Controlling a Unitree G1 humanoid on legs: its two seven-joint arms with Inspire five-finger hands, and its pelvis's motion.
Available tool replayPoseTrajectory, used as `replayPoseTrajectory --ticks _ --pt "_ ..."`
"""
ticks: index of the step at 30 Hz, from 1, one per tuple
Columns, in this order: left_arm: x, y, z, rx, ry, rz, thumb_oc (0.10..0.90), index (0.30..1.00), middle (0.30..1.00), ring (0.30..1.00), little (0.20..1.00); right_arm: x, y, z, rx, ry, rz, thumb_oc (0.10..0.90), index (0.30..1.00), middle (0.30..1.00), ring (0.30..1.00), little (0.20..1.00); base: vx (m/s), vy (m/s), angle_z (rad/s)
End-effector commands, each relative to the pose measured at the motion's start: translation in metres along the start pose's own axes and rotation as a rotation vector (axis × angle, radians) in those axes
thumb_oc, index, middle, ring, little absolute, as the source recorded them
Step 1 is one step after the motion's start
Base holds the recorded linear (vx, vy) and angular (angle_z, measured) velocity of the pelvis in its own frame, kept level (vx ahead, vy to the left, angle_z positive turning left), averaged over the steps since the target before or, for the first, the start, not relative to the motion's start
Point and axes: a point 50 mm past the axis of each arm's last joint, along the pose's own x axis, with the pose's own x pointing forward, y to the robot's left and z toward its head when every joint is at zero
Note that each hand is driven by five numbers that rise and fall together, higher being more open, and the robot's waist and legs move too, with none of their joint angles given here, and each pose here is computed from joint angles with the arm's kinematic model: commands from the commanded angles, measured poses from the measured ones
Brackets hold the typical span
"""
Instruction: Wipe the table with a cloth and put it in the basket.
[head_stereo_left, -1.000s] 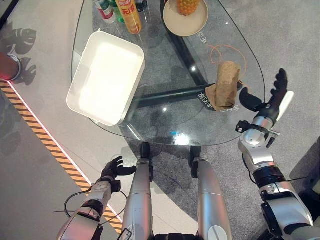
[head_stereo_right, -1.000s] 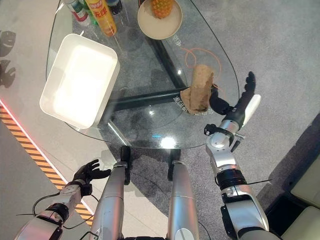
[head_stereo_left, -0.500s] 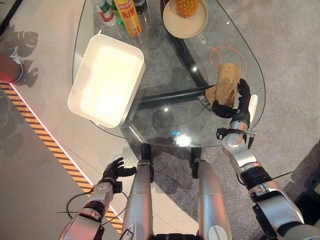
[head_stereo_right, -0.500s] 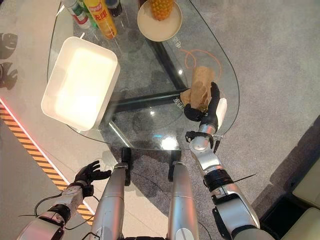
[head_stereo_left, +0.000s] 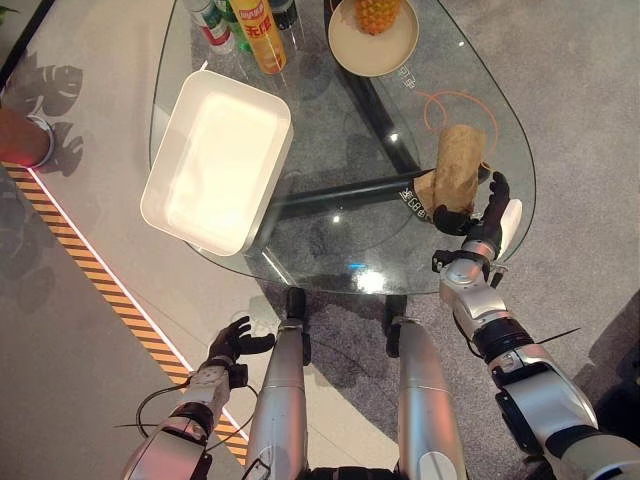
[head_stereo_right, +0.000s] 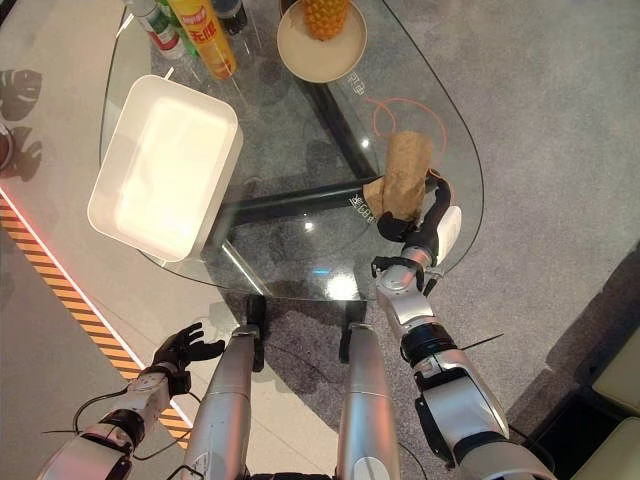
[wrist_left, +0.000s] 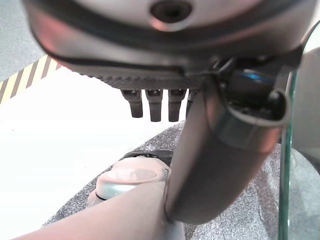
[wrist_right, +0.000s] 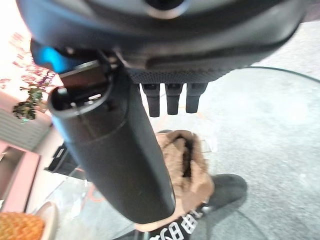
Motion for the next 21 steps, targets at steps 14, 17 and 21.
replayPoseTrajectory --ticks 14,17,21 --pt "-0.001 -0.013 -0.012 0.017 0.051 -0.014 0.800 0.900 0.900 0.900 0.900 0.026 -0.014 0.030 0.041 -0.049 -0.117 0.800 0.900 0.900 0.900 0.900 0.00 0.000 0.00" --pt "-0.001 -0.015 -0.011 0.021 0.050 -0.017 0.800 0.900 0.900 0.900 0.900 0.029 -0.015 0.034 0.044 -0.049 -0.127 0.800 0.900 0.900 0.900 0.900 0.00 0.000 0.00" --pt "-0.001 -0.016 -0.011 0.028 0.051 -0.022 0.800 0.900 0.900 0.900 0.900 0.033 -0.017 0.039 0.066 -0.038 -0.138 0.800 0.900 0.900 0.900 0.900 0.00 0.000 0.00"
